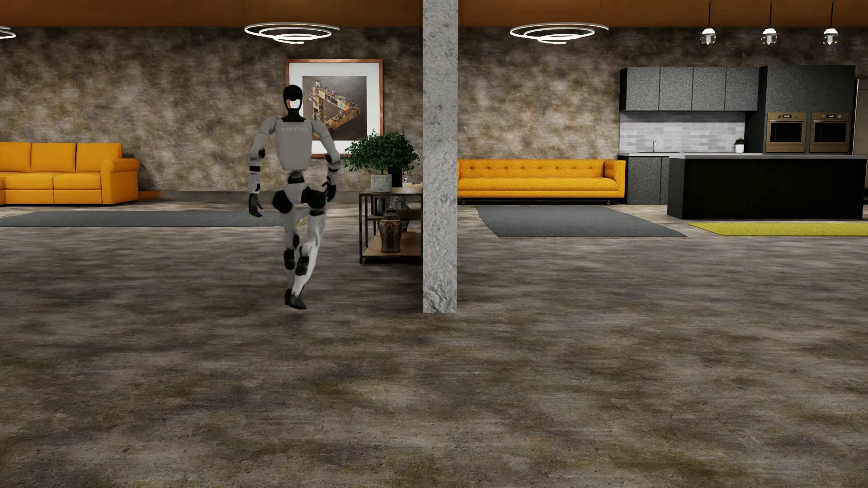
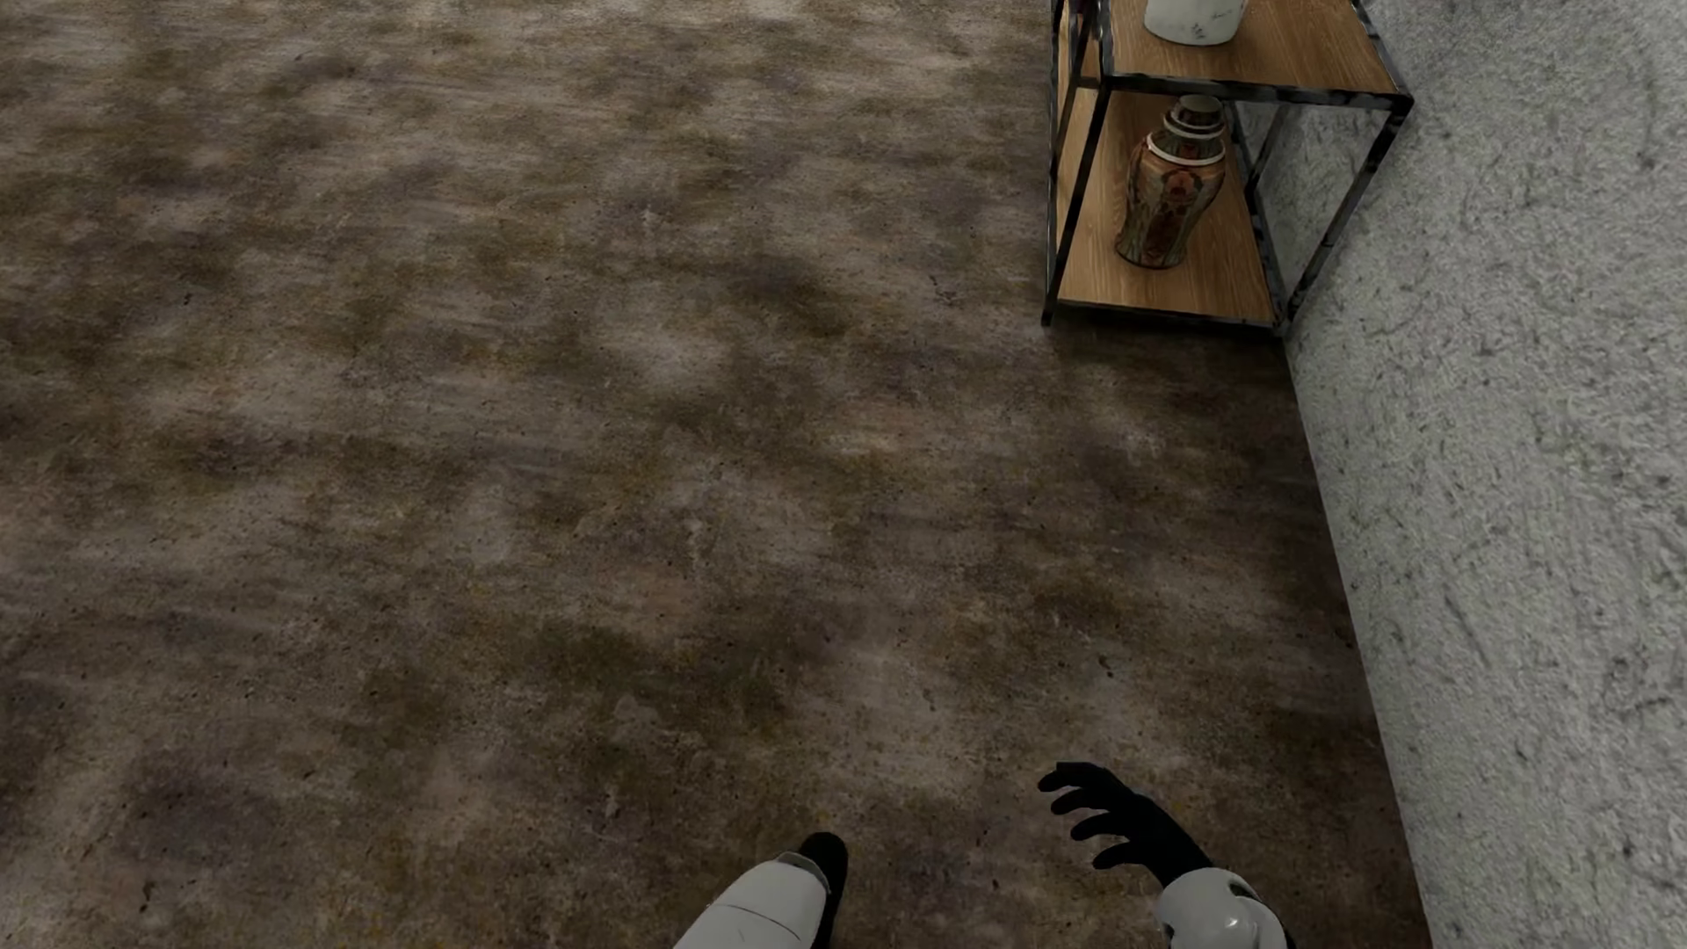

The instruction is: Avoid the corner

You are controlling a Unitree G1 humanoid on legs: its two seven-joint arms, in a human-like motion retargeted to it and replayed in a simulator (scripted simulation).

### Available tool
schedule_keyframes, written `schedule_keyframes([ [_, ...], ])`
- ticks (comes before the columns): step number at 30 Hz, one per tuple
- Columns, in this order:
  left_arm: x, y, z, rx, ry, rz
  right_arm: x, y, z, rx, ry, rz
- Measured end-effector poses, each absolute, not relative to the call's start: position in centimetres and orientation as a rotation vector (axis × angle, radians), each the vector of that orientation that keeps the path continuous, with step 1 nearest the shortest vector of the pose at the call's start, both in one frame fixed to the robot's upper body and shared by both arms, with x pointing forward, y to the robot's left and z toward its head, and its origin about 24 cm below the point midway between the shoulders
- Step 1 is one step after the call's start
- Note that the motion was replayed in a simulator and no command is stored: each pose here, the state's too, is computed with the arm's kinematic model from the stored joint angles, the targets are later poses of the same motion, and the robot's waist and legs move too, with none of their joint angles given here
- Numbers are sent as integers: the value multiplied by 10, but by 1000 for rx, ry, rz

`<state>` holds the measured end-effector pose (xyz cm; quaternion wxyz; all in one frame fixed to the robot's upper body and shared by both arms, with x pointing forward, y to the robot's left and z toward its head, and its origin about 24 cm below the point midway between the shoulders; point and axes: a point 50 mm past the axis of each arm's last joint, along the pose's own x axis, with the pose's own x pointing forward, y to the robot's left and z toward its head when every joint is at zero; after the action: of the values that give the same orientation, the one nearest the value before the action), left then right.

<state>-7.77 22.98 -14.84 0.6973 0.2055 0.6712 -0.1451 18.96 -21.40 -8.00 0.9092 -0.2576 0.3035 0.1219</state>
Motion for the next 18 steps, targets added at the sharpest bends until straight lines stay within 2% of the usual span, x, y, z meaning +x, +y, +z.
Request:
schedule_keyframes([
  [1,-83,230,-149,466,1519,-334,190,-215,-79,-518,622,236],
  [3,-80,235,-153,501,1551,-347,162,-213,-102,-478,740,229],
  [5,-53,222,-157,454,1453,-322,132,-205,-124,-518,865,325],
  [6,-32,216,-158,438,1377,-313,109,-201,-136,-535,950,376],
  [8,24,200,-152,399,1175,-300,59,-210,-146,-502,1086,357],
  [9,51,202,-145,392,1079,-268,20,-206,-162,-535,1255,430],
  [11,103,194,-123,375,874,-251,-33,-206,-162,-560,1380,535],
  [14,160,202,-88,403,656,-204,-85,-201,-157,-551,1510,619],
  [16,162,210,-89,396,664,-159,-107,-199,-153,-553,1567,662],
  [18,131,211,-114,364,813,-141,-114,-199,-153,-574,1588,703],
])
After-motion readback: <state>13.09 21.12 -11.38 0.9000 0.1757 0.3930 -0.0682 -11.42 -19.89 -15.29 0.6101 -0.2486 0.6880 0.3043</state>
